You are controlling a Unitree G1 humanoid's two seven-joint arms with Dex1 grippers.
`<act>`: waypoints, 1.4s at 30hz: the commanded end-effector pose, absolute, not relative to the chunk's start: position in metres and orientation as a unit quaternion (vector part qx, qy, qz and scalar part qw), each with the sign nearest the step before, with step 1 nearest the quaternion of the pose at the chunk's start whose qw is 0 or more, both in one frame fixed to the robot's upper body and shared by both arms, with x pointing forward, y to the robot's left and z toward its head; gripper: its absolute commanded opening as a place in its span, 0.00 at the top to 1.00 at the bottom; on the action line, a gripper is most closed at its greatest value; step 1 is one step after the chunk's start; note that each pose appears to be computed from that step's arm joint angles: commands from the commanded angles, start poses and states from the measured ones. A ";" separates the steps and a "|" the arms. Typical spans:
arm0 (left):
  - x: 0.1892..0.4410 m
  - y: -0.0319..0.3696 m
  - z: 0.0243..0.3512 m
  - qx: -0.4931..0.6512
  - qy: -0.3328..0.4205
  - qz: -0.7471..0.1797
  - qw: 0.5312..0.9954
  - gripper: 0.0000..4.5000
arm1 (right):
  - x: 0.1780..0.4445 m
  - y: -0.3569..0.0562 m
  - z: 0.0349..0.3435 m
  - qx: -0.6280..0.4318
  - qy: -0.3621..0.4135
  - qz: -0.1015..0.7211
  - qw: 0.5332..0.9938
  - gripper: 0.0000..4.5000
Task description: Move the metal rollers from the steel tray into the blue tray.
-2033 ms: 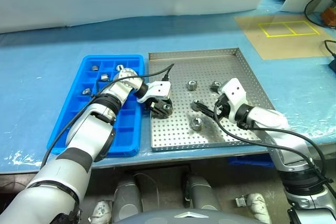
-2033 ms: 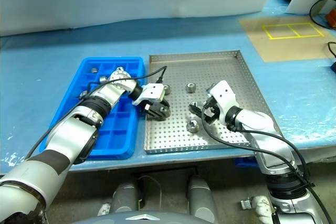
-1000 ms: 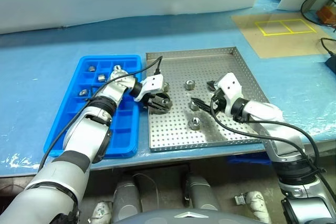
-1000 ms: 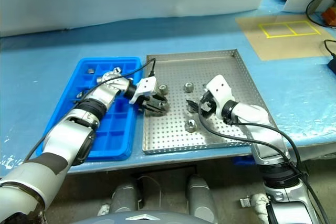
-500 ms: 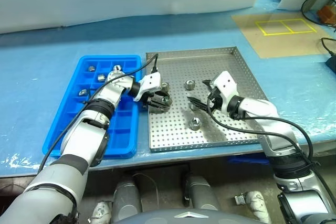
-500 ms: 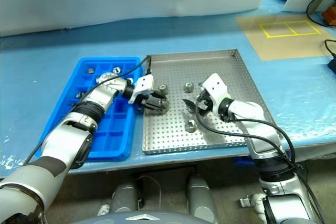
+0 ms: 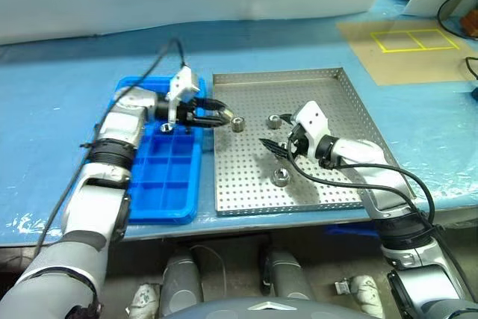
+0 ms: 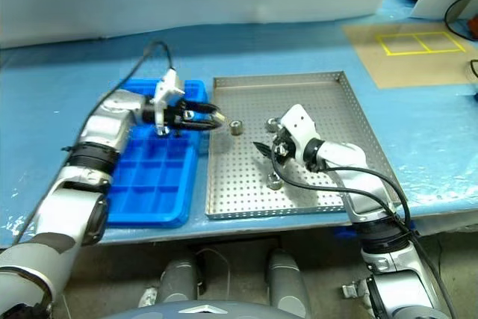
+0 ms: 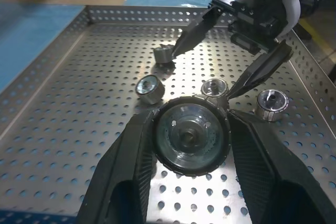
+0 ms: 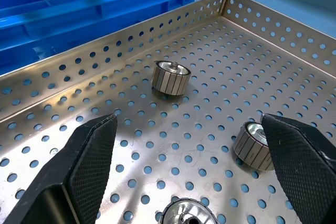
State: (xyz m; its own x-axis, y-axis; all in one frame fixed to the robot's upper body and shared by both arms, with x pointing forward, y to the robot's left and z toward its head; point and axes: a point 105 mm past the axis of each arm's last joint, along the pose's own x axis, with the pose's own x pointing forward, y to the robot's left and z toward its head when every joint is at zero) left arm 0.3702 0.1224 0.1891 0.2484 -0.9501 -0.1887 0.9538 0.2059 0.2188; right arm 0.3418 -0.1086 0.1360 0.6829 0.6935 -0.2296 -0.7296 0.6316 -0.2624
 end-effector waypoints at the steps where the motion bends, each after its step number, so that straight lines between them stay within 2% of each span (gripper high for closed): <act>1: 0.364 0.152 0.199 0.142 -0.003 -0.568 0.810 0.59 | 0.344 -0.091 0.156 -0.171 0.010 0.426 0.889 0.00; 8: 0.342 0.205 0.187 0.136 0.027 -0.484 0.864 0.59 | 0.352 -0.052 0.174 -0.162 -0.023 0.495 0.853 0.00; 15: 0.329 0.237 0.187 0.127 0.030 -0.409 0.903 0.59 | 0.351 -0.020 0.181 -0.153 -0.040 0.554 0.817 0.00; 24: 0.311 0.284 0.171 0.117 0.053 -0.312 0.942 0.59 | 0.344 0.025 0.187 -0.145 -0.057 0.621 0.768 0.00; 30: 0.310 0.299 0.153 0.108 0.071 -0.271 0.954 0.59 | 0.344 0.037 0.190 -0.150 -0.069 0.635 0.755 0.00; 42: 0.291 0.289 0.134 0.080 0.123 -0.309 0.940 0.59 | 0.352 0.024 0.181 -0.154 -0.058 0.610 0.775 0.00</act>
State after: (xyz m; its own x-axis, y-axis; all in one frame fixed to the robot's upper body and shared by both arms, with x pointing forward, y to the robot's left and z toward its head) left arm 0.2916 0.2876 0.1245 0.7746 -0.5638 -0.2866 0.5971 0.8013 0.0377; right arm 0.3523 0.0232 0.1703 0.2459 0.9592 -0.1397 -0.9389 0.1999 -0.2803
